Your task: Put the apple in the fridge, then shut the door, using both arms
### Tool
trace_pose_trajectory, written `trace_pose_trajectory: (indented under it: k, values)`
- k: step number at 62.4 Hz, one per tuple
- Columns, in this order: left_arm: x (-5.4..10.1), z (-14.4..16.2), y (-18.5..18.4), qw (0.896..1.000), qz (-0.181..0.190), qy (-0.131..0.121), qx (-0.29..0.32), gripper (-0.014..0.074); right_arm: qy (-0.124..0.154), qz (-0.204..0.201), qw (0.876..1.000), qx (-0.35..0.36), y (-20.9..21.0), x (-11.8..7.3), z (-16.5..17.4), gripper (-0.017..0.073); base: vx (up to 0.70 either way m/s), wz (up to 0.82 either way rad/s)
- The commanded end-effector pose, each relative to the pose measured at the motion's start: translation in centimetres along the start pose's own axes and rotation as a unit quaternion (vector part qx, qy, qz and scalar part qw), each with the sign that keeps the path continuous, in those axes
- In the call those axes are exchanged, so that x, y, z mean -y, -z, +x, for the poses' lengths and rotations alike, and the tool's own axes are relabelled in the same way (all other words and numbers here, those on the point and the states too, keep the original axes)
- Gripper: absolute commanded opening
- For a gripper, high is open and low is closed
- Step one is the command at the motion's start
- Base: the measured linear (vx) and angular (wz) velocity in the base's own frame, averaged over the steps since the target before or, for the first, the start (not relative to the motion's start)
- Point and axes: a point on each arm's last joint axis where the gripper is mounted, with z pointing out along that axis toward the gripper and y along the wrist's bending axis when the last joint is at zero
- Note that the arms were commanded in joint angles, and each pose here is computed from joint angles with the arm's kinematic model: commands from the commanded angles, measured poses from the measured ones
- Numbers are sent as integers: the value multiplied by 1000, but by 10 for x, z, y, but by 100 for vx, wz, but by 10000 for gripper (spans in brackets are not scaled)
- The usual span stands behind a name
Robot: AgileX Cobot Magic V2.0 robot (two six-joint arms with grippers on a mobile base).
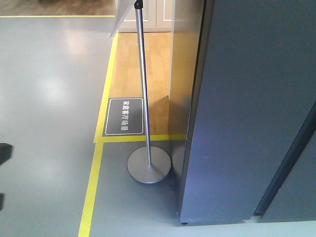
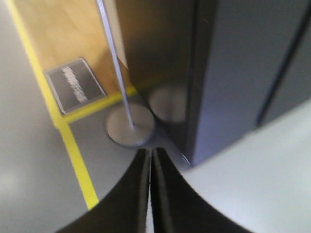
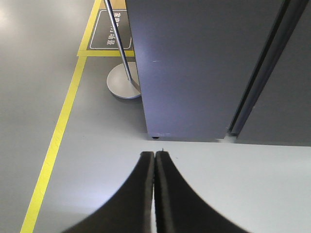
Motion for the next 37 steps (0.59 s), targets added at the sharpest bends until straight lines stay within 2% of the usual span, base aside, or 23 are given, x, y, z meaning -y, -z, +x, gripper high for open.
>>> trace_pose_trajectory:
  k: [1,19,27,37]
  values:
    - [-7,5,14,995,-41,12,88,-6,-1,0,1000,18,3,0,-9,-3,0,0]
    - [-8,88,24,977,-106,25,182,-6,-1,0,1000,18,3,0,-9,-3,0,0]
    - [-6,108,24,969,-116,15,216,-6,-1,0,1000,18,3,0,-9,-3,0,0]
    - [-7,127,15,962,-118,30,246,-6,-1,0,1000,18,3,0,-9,-3,0,0]
